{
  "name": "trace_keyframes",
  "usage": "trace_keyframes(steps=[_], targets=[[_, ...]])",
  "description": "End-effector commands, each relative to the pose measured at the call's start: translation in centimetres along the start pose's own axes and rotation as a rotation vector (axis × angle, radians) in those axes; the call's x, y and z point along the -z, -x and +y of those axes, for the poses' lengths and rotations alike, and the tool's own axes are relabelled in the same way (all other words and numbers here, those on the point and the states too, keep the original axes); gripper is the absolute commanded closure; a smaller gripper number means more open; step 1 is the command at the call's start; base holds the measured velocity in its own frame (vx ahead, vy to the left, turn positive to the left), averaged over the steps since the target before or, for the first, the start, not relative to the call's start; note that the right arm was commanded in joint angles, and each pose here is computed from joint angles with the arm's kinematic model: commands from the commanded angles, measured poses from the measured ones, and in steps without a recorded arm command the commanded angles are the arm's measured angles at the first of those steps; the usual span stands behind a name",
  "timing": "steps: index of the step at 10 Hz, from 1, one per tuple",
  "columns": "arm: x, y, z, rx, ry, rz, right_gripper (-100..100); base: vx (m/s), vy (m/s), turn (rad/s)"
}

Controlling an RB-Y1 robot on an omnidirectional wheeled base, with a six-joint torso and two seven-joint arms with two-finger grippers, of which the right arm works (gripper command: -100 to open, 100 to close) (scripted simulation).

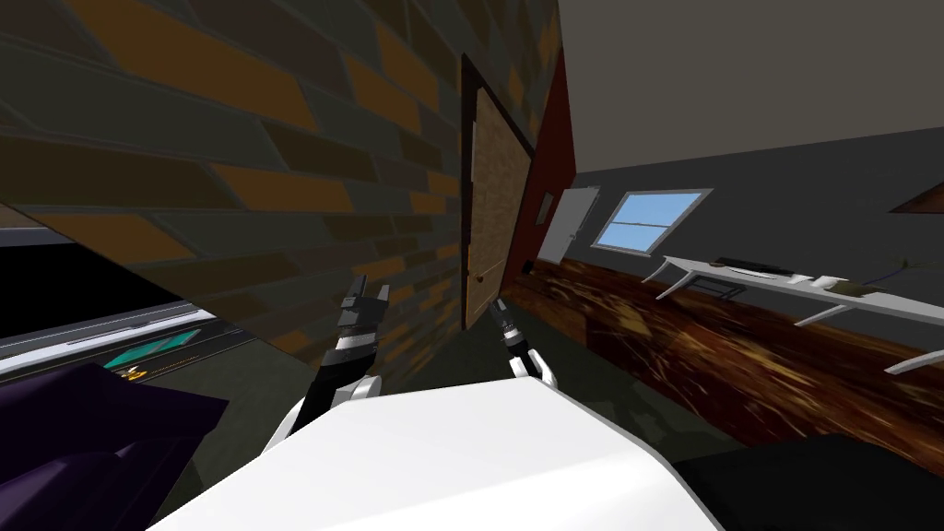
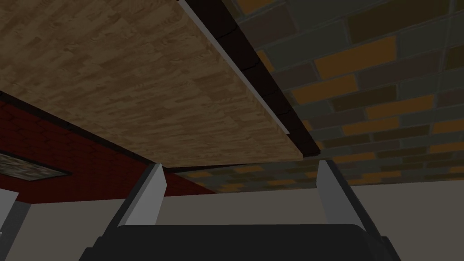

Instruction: Pull the door open

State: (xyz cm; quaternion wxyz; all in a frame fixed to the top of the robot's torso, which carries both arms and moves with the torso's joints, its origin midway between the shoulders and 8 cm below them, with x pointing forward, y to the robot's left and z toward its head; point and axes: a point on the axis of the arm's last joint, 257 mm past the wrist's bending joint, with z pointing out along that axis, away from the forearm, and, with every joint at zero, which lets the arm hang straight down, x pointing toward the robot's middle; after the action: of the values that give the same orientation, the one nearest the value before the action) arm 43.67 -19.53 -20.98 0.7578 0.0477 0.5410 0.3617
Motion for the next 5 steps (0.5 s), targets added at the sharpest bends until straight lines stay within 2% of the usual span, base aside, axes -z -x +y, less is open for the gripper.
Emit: trace_keyframes(steps=[1,5], targets=[[0.3,-0.9,-0.4,0.028,-0.001,0.024,-100,0.096,-0.036,0.049],[1.04,-3.0,-1.5,0.091,-0.001,0.08,-100,0.096,-0.039,0.046]])
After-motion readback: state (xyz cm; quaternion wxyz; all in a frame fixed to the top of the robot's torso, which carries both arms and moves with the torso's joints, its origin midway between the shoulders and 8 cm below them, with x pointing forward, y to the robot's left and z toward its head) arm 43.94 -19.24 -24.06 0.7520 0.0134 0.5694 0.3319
